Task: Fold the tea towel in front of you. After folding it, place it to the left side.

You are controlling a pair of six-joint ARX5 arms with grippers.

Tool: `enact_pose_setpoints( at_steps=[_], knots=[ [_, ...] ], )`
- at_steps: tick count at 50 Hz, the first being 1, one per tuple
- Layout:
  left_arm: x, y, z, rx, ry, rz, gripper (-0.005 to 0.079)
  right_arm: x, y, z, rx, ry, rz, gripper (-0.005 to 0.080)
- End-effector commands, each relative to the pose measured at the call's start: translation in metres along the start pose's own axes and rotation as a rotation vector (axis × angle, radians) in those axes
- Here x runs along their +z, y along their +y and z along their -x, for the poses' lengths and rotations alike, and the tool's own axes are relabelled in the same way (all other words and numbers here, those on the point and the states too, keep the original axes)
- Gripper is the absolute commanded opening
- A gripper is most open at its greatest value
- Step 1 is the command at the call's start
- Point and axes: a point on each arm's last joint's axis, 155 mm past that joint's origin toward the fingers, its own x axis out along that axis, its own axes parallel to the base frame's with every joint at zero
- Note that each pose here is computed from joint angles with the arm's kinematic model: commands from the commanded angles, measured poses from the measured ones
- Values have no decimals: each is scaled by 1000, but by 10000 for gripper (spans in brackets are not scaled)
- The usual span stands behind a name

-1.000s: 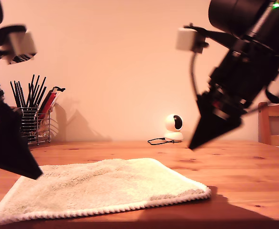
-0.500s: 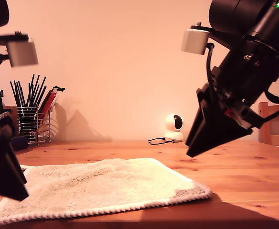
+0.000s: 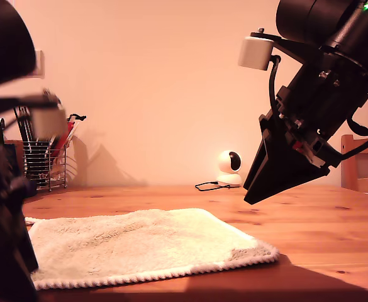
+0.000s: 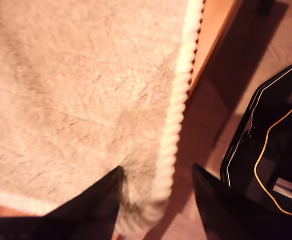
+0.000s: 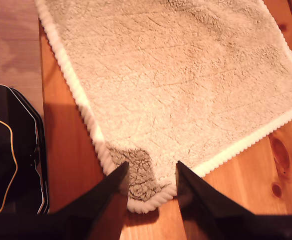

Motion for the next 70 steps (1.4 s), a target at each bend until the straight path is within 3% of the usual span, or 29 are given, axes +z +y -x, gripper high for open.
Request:
enact_pose_setpoints(
  at_steps=[1, 7, 17, 29, 37, 53, 62, 70],
  knots=[
    [-8, -4, -6, -7, 21, -25, 400, -3, 3, -2, 8, 4, -9, 265],
    [-11, -3, -10, 0, 37, -38, 362, -3, 3, -2, 9, 4, -8, 265],
    [-9, -2, -10, 5, 32, -40, -26, 1, 8, -2, 32, -22, -4, 266],
    [7, 6, -5, 18, 9, -38, -20, -5, 23, -2, 99, -3, 38, 291],
    [33, 14, 6, 38, -55, -38, -20, -5, 38, -1, 152, -1, 63, 318],
    [68, 19, 32, -10, -96, -3, -20, 36, 60, -4, 189, -117, 149, 351],
    [83, 20, 43, -38, -109, -2, -20, 74, 58, -4, 148, -229, 124, 353],
    [92, 21, 53, -57, -107, 21, -20, 87, 57, -10, 136, -265, 85, 353]
  ],
)
